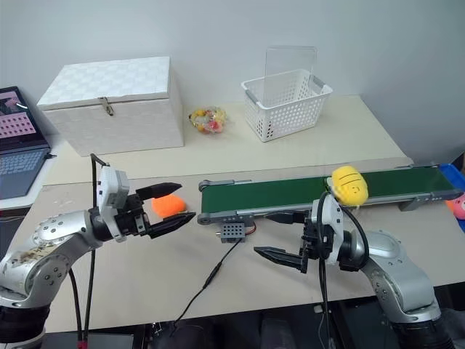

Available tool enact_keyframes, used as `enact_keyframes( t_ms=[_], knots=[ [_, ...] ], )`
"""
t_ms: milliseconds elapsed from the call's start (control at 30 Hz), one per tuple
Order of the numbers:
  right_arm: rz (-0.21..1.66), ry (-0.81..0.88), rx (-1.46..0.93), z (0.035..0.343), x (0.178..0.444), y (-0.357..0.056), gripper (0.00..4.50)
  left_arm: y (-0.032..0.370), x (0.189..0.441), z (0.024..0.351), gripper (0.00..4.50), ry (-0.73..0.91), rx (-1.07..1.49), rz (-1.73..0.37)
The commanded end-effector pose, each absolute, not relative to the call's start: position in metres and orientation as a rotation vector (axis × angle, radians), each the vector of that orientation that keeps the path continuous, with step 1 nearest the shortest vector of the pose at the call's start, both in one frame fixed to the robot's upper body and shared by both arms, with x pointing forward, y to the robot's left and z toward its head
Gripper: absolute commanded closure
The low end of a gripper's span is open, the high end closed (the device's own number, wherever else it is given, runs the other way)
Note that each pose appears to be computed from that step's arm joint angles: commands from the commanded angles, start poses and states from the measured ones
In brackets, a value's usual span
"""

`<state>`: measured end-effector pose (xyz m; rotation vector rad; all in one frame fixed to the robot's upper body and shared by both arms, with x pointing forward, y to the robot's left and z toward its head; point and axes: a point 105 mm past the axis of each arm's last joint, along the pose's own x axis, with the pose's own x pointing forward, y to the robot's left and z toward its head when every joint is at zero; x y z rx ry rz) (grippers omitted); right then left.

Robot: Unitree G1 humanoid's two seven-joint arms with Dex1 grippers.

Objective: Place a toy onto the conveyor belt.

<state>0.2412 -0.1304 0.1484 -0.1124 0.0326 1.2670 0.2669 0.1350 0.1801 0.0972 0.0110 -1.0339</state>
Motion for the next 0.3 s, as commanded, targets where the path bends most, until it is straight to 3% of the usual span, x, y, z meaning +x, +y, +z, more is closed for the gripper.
enact_keyframes(
  t_ms=[33, 300],
  knots=[
    [1.28, 0.008, -0.141, 0.1559, 0.2406, -0.1307, 0.0, 0.1288, 0.2645, 0.1885, 0.04, -0.032, 0.12, -1.048],
    [1.285, 0.015, -0.146, 0.1558, 0.2423, -0.1315, 0.0, 0.127, 0.2678, 0.189, 0.04, -0.044, 0.105, -1.037]
  ],
)
